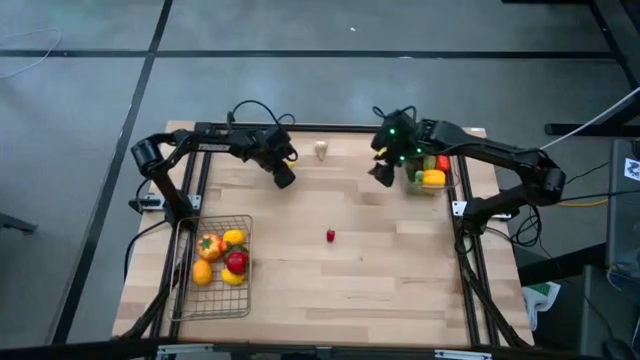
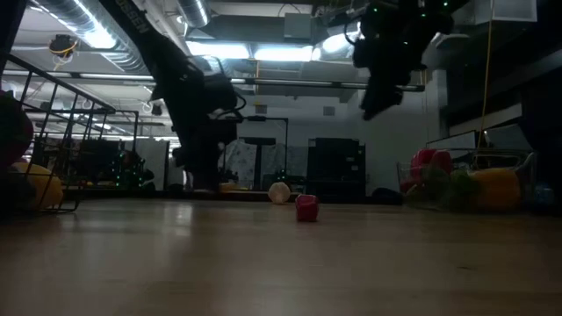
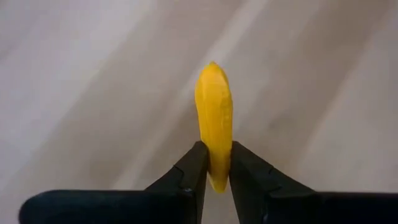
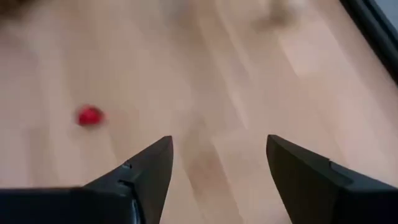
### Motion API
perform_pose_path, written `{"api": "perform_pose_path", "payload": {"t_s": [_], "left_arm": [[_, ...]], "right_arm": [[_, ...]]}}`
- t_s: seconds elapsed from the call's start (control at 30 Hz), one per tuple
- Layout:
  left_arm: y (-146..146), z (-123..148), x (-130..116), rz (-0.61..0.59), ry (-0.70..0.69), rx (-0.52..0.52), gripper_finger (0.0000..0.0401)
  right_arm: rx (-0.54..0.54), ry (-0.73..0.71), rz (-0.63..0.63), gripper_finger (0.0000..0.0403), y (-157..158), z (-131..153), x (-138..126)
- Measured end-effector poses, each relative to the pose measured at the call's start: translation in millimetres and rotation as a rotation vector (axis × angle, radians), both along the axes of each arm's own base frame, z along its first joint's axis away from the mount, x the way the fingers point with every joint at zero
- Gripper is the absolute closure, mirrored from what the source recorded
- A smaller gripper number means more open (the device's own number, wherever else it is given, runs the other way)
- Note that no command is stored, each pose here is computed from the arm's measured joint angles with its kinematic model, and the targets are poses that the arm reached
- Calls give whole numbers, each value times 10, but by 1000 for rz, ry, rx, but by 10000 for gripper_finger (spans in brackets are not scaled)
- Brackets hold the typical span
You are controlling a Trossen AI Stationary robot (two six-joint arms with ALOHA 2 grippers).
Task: Sort produce into baskets
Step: Put the yellow corn into the transparent bin
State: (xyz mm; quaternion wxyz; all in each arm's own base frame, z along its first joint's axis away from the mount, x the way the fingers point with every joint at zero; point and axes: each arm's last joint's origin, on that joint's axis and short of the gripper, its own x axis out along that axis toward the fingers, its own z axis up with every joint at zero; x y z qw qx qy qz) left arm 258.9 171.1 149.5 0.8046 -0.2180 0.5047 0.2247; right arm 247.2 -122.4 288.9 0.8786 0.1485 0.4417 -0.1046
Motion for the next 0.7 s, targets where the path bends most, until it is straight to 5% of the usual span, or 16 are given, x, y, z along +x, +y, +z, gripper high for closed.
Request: {"api": "perform_pose_path", "payload": {"t_s": [0.23,0.7], "left_arm": [[-250,69,272,-103,-174,-52,347],[-883,360,817,-340,-583,13,339]], "right_arm": [[46,-181,108,146,-38,-11,233],[48,-197,254,146,298,-164,572]]}}
